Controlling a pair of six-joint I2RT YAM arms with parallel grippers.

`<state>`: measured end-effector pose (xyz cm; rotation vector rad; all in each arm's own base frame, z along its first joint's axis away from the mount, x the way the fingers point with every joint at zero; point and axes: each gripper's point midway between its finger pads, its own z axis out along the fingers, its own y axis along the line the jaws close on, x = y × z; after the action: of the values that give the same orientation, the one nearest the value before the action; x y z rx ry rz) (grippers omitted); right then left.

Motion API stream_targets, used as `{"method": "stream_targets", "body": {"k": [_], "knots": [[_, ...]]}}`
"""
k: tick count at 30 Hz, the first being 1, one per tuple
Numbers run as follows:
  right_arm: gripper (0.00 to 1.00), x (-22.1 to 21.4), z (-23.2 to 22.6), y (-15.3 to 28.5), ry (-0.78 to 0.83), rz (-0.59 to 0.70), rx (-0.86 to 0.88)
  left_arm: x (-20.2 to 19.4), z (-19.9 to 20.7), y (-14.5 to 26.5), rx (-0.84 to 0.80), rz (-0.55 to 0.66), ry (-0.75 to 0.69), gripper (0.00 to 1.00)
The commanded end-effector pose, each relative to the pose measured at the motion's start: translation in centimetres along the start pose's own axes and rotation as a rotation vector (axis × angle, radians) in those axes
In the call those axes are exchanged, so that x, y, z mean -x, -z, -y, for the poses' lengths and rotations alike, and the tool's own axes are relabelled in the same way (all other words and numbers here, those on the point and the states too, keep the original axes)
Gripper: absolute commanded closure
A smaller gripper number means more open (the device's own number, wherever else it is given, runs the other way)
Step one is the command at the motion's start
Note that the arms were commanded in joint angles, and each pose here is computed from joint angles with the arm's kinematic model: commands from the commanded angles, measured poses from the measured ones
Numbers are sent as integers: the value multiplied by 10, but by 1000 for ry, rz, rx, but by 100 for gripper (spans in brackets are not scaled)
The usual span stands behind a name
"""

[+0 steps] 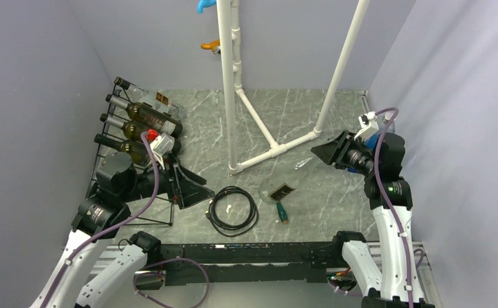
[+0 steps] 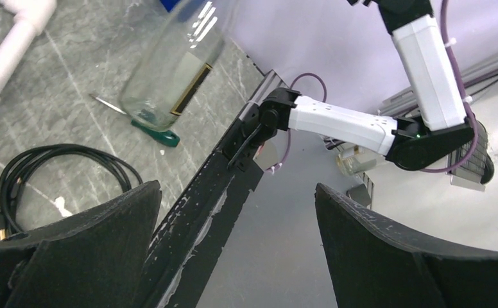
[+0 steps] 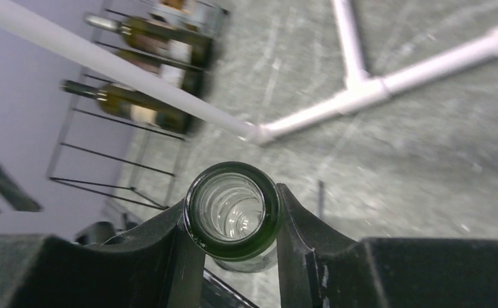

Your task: Put the wine bottle on the wine rack

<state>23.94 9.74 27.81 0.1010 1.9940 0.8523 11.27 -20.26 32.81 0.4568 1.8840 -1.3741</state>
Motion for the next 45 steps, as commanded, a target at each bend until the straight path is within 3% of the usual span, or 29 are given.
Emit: {"method": "stream_targets", "body": {"k": [1,9,14,18,23,38,45], "knots": [[100,48,-89,21,4,152,380,15,16,-9,-42,43,-29,6],[100,26,-118,10,-39,68,480,10,32,-36,-34,-18,-62,6],[100,-4,-141,-9,-75,-17,542,5,22,-56,128,-74,-111,1],[100,-23,-154,-23,-119,-72,581,-9,9,-71,304,-189,-198,1],[100,-41,-173,-36,-109,-132,603,-27,6,-90,331,-260,-227,0],[100,-61,-212,-43,-110,-200,692,-50,-47,-100,579,-346,-306,0],[100,-64,-222,-40,-120,-206,724,-64,-55,-109,573,-383,-304,0]]}}
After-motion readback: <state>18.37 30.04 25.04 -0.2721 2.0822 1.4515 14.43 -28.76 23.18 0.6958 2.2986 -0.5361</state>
